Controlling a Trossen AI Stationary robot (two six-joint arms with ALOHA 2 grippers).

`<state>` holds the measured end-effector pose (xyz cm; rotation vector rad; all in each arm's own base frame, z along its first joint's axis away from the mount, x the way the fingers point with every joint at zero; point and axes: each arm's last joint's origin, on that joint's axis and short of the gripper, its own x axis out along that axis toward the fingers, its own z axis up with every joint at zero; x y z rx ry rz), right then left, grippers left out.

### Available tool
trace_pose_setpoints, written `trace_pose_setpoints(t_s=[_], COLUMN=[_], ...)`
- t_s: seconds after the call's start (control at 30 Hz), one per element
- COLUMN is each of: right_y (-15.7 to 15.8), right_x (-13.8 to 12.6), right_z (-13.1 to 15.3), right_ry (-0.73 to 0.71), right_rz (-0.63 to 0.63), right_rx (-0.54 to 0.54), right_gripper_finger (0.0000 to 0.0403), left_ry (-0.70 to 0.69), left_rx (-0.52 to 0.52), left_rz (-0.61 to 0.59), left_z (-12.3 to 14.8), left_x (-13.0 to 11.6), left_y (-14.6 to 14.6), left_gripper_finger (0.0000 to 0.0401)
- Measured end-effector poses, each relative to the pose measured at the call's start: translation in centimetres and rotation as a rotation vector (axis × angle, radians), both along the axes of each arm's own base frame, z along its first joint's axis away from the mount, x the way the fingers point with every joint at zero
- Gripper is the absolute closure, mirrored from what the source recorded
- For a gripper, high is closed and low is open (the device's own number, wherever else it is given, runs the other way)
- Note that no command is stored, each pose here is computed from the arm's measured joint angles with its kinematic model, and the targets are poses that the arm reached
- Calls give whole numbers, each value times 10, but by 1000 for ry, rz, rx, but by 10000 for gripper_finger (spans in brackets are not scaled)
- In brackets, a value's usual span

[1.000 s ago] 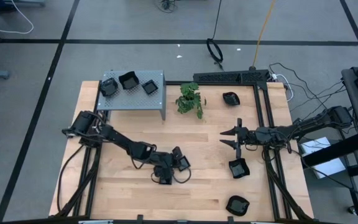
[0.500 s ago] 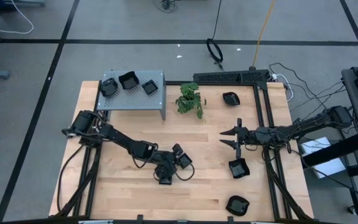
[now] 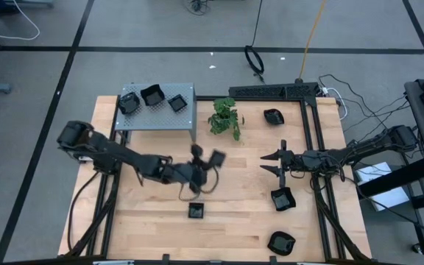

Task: Pick & Place Mini shaped plates
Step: Stack the black square plate on top of the black square plate on the shelf

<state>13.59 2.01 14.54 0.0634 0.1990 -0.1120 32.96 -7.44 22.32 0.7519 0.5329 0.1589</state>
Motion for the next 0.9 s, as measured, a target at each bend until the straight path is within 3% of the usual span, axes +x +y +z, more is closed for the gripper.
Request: trace_pose_setpoints(t_s=[0.2,0.5,0.73,0.9], right_y=[0,0,0,0], right_x=[0,0,0,0], right_z=[0,0,0,0], right_ry=[0,0,-1,0], right_rz=[0,0,0,0], right_rx=[0,0,0,0], right_gripper_finger=[259,257,257,257], left_ry=[-90,-140,-86,-79], left_rx=[78,-17,-181,-204], left_rz=[310,707,799,826], left_z=[41,63,52,51], left_x=[-23,-57,-73,-78], left_y=[38,126,175,186], left_gripper_finger=[396,393,388,396])
